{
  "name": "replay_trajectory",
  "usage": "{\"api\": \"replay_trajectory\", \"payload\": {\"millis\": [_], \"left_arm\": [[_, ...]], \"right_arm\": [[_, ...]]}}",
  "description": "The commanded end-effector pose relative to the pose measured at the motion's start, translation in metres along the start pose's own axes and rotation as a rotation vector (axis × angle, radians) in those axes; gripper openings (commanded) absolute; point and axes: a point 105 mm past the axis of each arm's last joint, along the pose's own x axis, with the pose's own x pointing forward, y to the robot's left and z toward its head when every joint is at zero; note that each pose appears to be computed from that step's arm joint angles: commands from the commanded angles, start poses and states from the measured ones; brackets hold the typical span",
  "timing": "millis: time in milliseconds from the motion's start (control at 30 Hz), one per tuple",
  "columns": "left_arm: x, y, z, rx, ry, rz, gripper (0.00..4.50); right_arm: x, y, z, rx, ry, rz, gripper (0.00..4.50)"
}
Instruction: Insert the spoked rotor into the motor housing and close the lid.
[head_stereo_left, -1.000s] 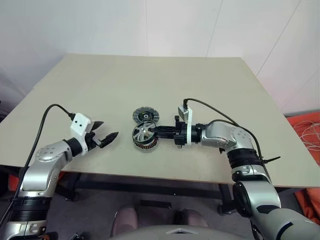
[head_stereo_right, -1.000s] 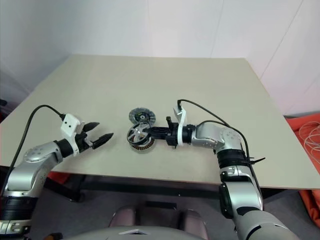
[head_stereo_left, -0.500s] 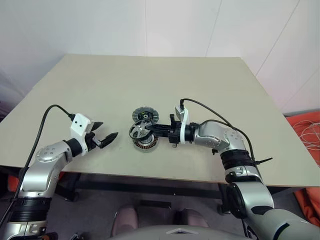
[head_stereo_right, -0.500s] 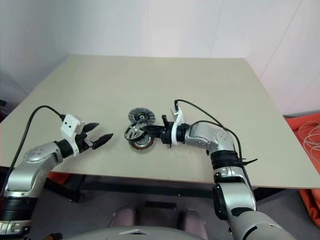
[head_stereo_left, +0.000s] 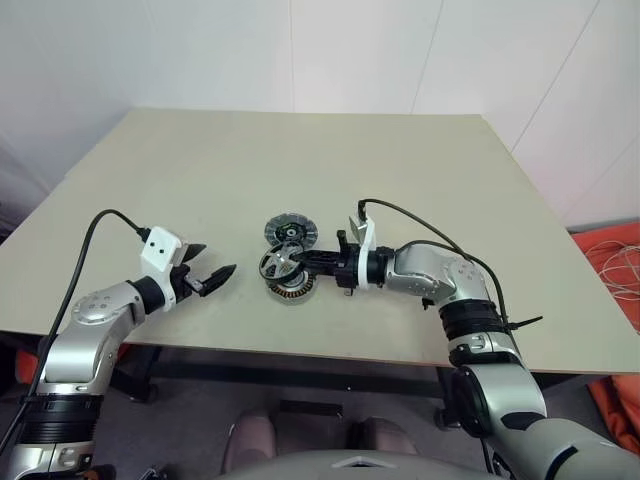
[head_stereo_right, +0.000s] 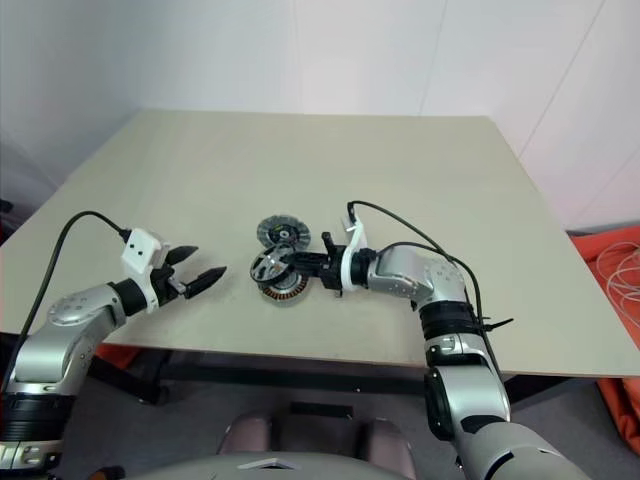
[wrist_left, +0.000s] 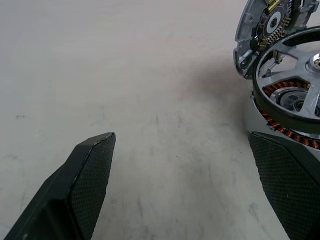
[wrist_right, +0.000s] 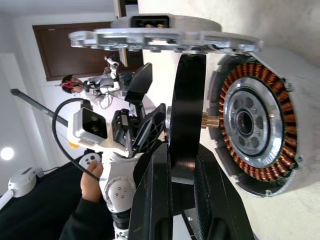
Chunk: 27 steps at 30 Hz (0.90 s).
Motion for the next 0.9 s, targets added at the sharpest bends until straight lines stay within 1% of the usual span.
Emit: {"api": "replay_trajectory", "payload": {"millis": [33, 67, 133, 267, 367, 400, 467, 600, 733, 833, 867, 900], "left_arm": [[0.0, 0.0, 0.017, 0.033, -0.05, -0.003, 4.5], [0.0, 0.0, 0.017, 0.033, -0.05, -0.003, 4.5], [0.0, 0.0, 0.017, 0.033, -0.05, -0.003, 4.5], [0.001, 0.0, 0.017, 0.033, -0.052, -0.005, 4.5], [0.002, -0.001, 0.016, 0.032, -0.053, -0.008, 4.5], [0.002, -0.002, 0.016, 0.032, -0.053, -0.009, 4.5], [0.003, -0.002, 0.016, 0.032, -0.053, -0.01, 4.5], [0.004, -0.002, 0.016, 0.032, -0.053, -0.015, 4.5], [0.007, -0.004, 0.016, 0.031, -0.054, -0.024, 4.5], [0.009, -0.004, 0.017, 0.031, -0.057, -0.029, 4.5], [0.009, -0.004, 0.017, 0.031, -0.057, -0.03, 4.5], [0.01, -0.004, 0.017, 0.032, -0.057, -0.031, 4.5]], "right_arm": [[-0.002, 0.015, 0.001, -0.044, -0.009, 0.053, 0.26], [-0.003, 0.014, 0.002, -0.049, -0.012, 0.048, 0.26], [-0.003, 0.016, 0.0, -0.055, -0.003, 0.061, 1.0], [-0.005, 0.016, 0.004, -0.06, -0.026, 0.04, 2.3], [-0.006, 0.019, 0.002, -0.072, -0.024, 0.052, 3.39], [-0.006, 0.02, 0.002, -0.077, -0.023, 0.056, 3.68], [-0.008, 0.021, 0.003, -0.081, -0.032, 0.049, 4.47], [-0.018, 0.027, 0.009, -0.097, -0.068, 0.041, 4.49], [-0.028, 0.024, 0.013, -0.108, -0.094, 0.018, 4.49], [-0.041, 0.019, 0.014, -0.146, -0.104, -0.016, 4.49], [-0.046, 0.019, 0.014, -0.173, -0.103, -0.028, 4.49], [-0.053, 0.023, 0.013, -0.241, -0.097, -0.048, 4.49]]}}
